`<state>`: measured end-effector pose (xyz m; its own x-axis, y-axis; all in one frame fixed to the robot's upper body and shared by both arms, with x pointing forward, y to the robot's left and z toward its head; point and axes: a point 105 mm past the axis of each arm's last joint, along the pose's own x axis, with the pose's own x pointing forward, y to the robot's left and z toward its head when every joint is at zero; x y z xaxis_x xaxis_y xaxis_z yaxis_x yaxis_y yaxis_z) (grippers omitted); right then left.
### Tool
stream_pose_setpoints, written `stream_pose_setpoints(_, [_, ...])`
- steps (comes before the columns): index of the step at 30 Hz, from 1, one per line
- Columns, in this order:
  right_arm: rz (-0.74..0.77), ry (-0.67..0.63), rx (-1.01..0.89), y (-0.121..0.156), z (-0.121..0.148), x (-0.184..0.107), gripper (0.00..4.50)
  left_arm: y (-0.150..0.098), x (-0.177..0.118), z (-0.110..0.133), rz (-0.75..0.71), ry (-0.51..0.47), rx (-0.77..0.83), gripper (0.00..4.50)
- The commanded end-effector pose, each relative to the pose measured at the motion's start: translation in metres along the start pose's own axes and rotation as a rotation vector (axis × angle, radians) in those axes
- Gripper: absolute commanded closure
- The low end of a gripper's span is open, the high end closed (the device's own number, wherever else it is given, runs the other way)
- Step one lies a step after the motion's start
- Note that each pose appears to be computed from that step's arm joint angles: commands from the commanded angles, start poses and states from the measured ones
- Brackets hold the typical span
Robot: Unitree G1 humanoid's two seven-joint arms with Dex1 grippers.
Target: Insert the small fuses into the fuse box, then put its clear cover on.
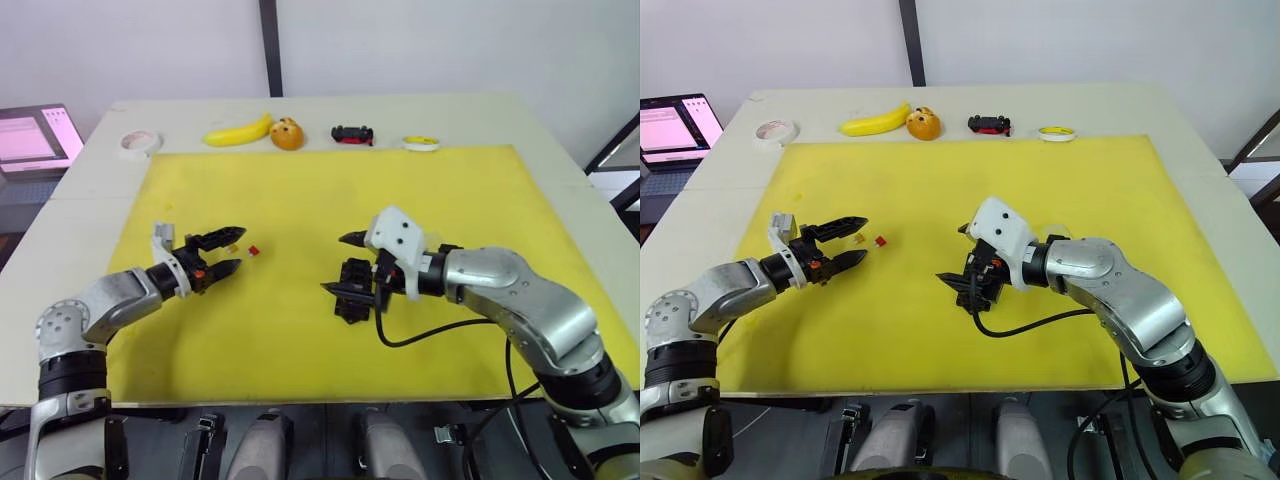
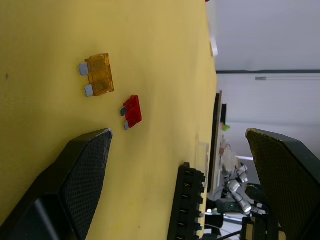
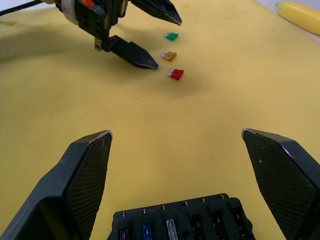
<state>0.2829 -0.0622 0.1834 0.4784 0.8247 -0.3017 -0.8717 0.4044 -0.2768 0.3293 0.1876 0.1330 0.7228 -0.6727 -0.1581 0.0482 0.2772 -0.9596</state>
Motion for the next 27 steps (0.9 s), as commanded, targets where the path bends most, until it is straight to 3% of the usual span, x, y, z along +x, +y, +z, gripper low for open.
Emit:
stream_pose_setpoints(1, [-0.021, -0.037, -0.039, -0.002, 0.012, -0.001, 0.09, -0.004, 0.006, 0.0, -0.014, 0.008, -0.001, 0.0])
stream_pose_setpoints(17, [-0.057, -0.022, -0.013, -0.004, 0.006, -0.005, 0.09, 0.005, 0.031, -0.015, 0.034, 0.068, 0.011, 0.0])
stream_pose_setpoints(27, [-0.072, -0.015, -0.006, -0.005, 0.005, -0.008, 0.09, 0.005, 0.042, -0.018, 0.025, 0.052, -0.008, 0.0])
